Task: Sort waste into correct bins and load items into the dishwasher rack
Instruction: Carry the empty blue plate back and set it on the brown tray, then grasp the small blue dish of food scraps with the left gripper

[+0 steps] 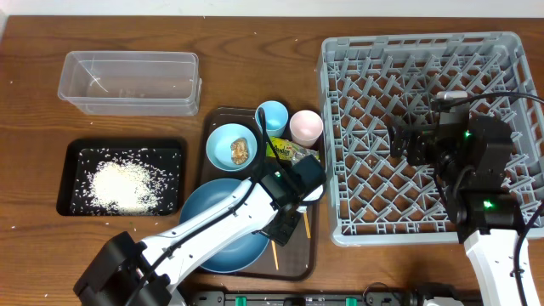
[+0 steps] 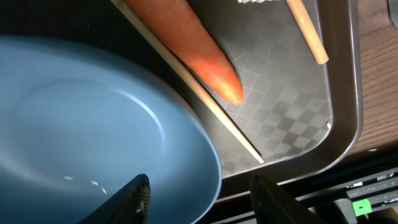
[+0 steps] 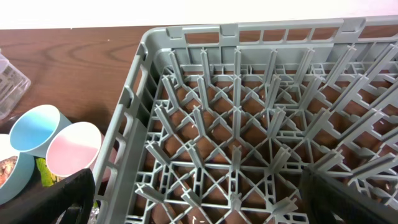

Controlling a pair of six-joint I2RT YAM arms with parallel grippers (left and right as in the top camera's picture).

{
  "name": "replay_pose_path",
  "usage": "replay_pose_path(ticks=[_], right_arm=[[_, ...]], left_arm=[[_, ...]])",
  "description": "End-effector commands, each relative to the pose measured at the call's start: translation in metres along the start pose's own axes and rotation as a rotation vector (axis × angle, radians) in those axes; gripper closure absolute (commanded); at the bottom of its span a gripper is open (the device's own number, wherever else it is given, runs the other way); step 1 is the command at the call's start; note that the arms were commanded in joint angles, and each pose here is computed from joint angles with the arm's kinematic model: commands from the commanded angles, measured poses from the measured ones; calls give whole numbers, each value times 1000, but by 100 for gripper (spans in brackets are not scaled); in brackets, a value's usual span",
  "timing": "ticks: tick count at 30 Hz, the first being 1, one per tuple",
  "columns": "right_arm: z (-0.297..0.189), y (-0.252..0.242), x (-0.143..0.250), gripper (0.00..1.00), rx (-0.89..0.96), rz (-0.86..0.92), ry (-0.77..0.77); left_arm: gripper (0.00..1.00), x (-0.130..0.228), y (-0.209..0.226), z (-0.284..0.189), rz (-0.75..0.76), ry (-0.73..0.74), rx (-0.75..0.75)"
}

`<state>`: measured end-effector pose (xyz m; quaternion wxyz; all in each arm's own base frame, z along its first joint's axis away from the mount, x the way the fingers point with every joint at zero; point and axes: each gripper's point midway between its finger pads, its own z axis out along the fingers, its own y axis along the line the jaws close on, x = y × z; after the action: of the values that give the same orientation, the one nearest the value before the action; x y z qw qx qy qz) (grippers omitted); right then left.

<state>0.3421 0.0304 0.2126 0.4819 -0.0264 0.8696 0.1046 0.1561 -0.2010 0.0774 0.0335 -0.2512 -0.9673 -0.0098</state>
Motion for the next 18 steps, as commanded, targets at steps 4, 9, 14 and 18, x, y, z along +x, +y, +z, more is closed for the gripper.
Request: replay_pose_path(ticks=[4, 9, 14, 18], right_arm=[[-1, 2, -8, 1, 0, -6, -15], [-1, 2, -8, 1, 0, -6, -15], [-1, 2, -6, 1, 0, -4, -7], [-1, 2, -5, 1, 1, -4, -3]], left_arm=[[46, -14, 0, -12, -2, -51, -7], [34, -56, 34, -39, -66, -227, -145], [27, -99, 67, -46, 23, -343, -182], [26, -123, 98, -45, 45, -393, -207]])
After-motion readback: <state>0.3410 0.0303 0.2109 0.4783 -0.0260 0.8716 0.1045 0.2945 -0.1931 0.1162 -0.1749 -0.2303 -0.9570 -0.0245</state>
